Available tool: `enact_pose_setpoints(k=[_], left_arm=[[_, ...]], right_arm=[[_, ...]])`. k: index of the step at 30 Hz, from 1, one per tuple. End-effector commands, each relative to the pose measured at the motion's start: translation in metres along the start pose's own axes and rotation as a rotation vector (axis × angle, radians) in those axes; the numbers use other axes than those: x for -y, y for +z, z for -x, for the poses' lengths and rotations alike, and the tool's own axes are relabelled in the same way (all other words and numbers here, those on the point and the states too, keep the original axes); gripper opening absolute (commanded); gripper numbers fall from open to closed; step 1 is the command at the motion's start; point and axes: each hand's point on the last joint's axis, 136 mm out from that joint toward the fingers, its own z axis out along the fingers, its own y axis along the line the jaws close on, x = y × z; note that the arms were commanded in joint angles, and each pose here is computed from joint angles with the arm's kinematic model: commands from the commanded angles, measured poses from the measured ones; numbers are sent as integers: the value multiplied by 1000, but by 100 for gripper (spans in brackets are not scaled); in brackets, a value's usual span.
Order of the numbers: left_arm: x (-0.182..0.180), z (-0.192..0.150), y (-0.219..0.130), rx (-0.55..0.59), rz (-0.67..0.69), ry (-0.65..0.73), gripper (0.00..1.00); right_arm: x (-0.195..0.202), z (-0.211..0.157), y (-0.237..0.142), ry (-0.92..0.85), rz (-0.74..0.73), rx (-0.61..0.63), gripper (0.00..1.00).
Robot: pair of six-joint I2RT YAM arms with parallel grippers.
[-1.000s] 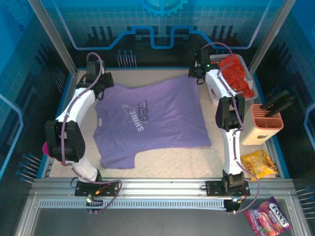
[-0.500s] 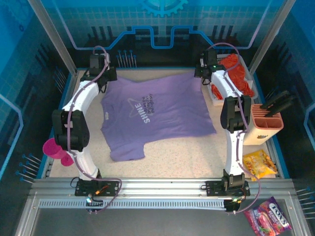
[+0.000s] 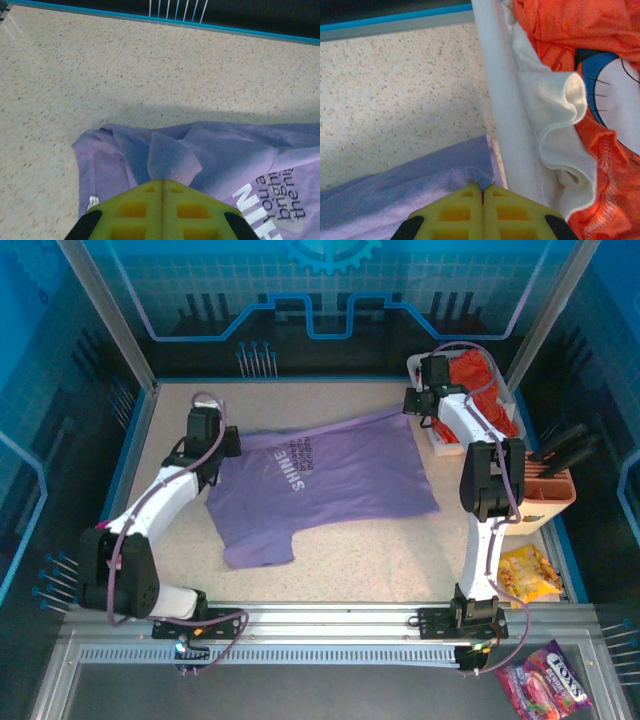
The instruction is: Fold and stack the t-shirts
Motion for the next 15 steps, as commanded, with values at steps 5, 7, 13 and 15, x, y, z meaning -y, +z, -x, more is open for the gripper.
enact_pose_setpoints(k=[5, 7, 13, 15], left_arm=[[-29, -35, -13, 15, 163, -14, 0], [-33, -43, -13, 3, 185, -17, 0], [-48, -55, -17, -11, 253, -1, 0], [-48, -57, -18, -11, 249, -4, 0]], right_arm=[[14, -20, -7, 8, -29, -40, 0], [13, -28, -4, 6, -22, -56, 0], [10, -56, 1, -46, -67, -109, 0], [10, -63, 2, -61, -80, -117, 0]])
